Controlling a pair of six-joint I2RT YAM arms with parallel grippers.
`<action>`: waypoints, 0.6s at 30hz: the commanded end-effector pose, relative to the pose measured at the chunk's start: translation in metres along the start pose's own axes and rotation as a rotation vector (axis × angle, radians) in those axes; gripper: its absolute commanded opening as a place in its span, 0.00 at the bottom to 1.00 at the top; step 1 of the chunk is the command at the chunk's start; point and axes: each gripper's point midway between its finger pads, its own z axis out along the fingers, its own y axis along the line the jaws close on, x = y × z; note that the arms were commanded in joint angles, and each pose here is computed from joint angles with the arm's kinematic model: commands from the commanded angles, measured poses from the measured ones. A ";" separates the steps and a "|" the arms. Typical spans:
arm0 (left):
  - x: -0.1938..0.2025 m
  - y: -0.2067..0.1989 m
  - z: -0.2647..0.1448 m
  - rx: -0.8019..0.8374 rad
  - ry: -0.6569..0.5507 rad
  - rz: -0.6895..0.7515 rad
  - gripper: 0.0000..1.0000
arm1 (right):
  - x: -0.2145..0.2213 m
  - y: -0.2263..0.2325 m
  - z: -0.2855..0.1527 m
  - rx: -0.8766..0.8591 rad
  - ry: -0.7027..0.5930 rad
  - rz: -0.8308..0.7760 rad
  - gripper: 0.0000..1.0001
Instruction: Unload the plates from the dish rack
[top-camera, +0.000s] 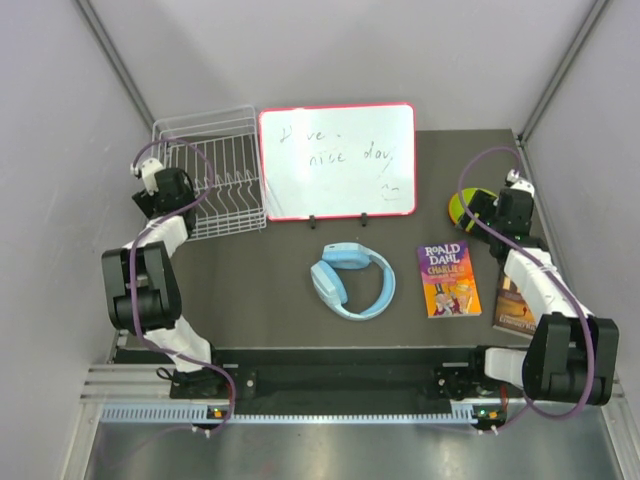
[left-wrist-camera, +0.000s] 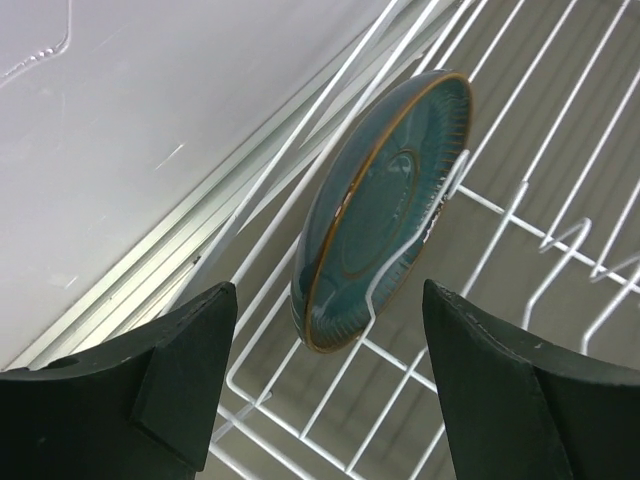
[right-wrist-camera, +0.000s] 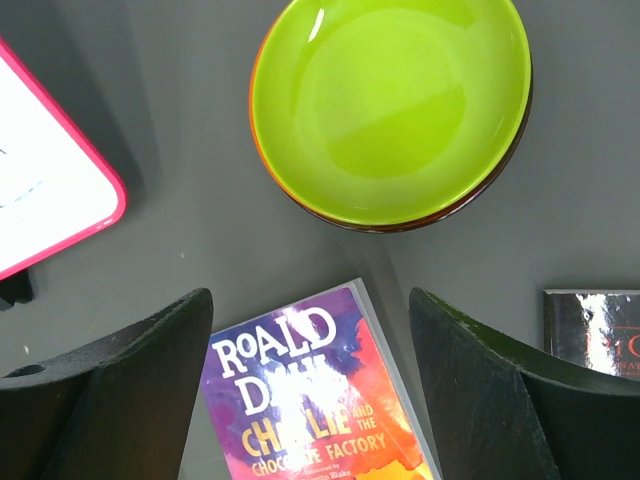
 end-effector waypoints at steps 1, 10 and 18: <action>-0.023 0.000 0.009 -0.027 -0.083 -0.066 0.78 | -0.003 0.006 0.005 -0.025 -0.015 -0.018 0.79; -0.025 0.005 0.010 -0.045 -0.120 -0.094 0.71 | 0.004 0.006 0.009 -0.034 0.009 -0.019 0.78; -0.018 -0.002 0.028 -0.031 -0.093 -0.134 0.58 | 0.008 0.005 0.013 -0.028 0.025 -0.022 0.78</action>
